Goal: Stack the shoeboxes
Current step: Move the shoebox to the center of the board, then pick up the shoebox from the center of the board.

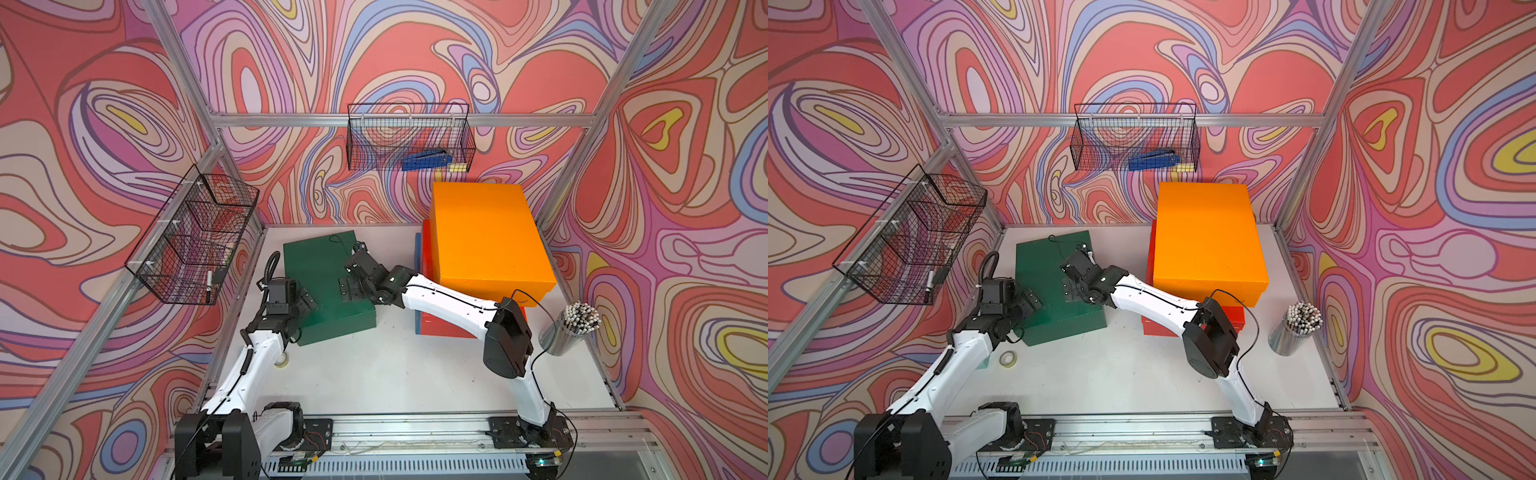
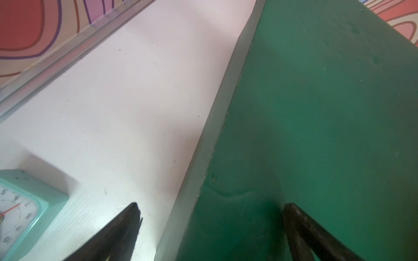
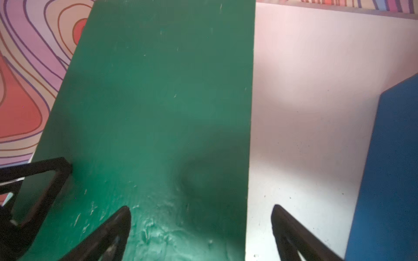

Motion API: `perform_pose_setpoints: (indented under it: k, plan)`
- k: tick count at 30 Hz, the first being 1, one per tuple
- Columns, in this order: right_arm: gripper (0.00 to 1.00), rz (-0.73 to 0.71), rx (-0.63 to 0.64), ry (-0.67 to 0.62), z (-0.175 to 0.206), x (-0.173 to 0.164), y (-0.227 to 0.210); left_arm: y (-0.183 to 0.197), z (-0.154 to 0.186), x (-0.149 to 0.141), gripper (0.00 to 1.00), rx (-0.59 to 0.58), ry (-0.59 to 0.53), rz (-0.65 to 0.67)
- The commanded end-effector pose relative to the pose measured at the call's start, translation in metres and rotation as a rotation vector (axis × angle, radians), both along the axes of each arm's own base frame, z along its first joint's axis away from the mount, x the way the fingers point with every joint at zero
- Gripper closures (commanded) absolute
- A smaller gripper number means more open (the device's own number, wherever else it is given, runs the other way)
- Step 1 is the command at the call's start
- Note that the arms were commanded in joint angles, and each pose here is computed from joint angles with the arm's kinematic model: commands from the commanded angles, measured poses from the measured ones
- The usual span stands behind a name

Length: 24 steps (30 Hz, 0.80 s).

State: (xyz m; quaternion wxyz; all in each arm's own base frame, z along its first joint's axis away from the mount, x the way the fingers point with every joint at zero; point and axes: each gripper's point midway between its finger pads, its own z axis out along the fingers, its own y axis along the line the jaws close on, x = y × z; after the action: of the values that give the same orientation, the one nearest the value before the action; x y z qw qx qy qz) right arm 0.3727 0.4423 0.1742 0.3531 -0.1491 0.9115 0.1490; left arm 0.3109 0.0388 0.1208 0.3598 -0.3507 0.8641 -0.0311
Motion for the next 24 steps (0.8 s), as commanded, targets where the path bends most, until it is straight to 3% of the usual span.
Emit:
perform_pose_setpoints:
  k: [1, 7, 14, 24]
  plan:
    - [0.02, -0.033, 0.019, 0.011, -0.012, 0.012, 0.003, -0.002, -0.006, 0.007, 0.0, -0.075, 0.018, -0.003]
    - [0.02, -0.041, 0.067, 0.031, -0.027, 0.028, 0.006, -0.004, 0.002, 0.034, 0.0, -0.215, -0.068, -0.036]
    - [0.02, -0.064, 0.122, 0.08, -0.047, 0.041, 0.011, -0.017, 0.01, 0.056, 0.0, -0.29, -0.13, -0.102]
    - [0.02, -0.057, 0.262, 0.239, -0.085, 0.027, 0.034, -0.026, -0.021, 0.067, 0.0, -0.362, -0.091, -0.123]
